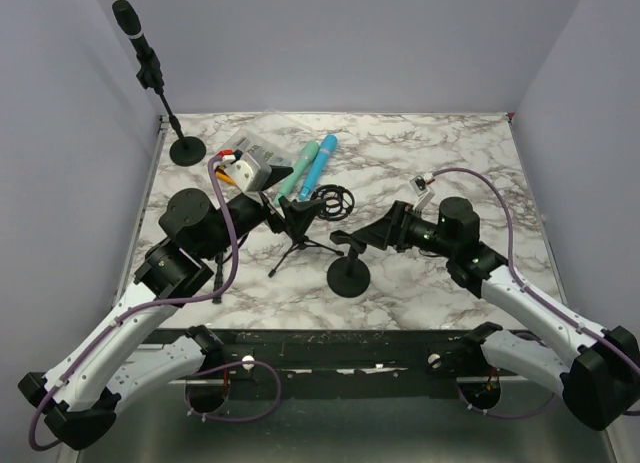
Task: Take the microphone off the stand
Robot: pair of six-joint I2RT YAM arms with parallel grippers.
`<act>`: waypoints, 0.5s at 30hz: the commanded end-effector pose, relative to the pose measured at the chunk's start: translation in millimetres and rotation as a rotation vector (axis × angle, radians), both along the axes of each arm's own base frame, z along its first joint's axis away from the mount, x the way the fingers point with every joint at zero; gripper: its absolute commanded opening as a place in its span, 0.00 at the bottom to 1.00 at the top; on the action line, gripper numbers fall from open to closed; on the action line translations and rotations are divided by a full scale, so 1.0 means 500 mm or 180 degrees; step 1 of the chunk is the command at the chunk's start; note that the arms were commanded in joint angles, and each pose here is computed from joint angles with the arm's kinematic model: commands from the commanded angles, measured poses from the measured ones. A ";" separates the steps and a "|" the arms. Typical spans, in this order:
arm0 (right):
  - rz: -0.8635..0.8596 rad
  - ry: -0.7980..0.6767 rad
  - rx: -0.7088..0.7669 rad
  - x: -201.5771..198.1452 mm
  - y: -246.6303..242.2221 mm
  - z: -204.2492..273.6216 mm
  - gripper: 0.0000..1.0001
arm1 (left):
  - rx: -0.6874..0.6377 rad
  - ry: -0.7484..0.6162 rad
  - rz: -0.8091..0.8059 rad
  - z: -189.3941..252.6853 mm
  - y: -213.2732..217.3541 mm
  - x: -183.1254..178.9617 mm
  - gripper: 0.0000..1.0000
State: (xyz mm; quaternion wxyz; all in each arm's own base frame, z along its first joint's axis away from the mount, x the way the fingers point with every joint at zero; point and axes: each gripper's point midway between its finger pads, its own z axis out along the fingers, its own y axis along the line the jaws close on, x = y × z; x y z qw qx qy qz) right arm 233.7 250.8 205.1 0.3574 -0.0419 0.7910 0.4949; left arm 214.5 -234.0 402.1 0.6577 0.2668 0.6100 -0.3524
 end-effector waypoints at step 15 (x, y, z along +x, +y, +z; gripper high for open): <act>-0.0076 0.0056 -0.0298 0.016 -0.013 -0.006 1.00 | -0.0013 -0.0006 0.0310 -0.010 0.018 0.030 0.99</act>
